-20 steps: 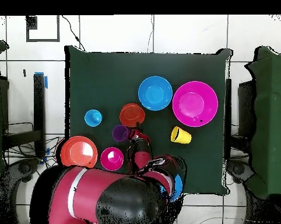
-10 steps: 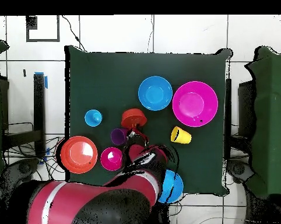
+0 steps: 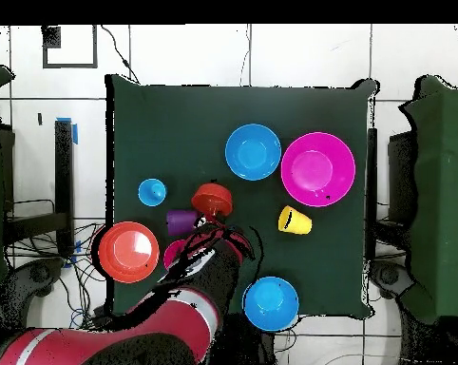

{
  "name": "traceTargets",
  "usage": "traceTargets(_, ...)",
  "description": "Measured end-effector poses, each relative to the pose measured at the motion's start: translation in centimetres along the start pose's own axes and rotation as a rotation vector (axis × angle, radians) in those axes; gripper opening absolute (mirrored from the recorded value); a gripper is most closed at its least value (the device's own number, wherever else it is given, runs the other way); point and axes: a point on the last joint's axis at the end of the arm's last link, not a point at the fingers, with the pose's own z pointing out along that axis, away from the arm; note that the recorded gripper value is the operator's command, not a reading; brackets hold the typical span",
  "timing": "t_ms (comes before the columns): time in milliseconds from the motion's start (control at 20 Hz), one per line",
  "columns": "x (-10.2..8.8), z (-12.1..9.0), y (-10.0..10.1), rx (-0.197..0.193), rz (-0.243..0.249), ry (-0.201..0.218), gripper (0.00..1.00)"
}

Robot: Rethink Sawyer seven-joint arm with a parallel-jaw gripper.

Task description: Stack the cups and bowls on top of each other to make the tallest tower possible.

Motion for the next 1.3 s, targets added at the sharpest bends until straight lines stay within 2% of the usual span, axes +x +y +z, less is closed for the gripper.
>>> traceTargets(100,0.4,-0.7,0.2,0.062,-0.015,0.013,0.0)
traceTargets(250,0.6,-1.3,0.2,0.125,-0.022,0.029,0.0)
traceTargets(350,0.4,-1.5,0.1,0.186,-0.018,0.044,0.0)
traceTargets(800,-2.0,-2.0,-0.3,0.307,0.014,0.066,0.0)
traceTargets(900,-1.8,-1.8,-0.2,0.354,0.003,0.074,0.0)
traceTargets(1200,-0.5,-1.0,0.4,0.438,-0.04,0.089,0.0)
traceTargets(1250,-0.3,-0.7,0.5,0.463,-0.051,0.09,0.0)
traceTargets(1300,-0.4,-0.4,1.0,0.493,-0.062,0.084,1.0)
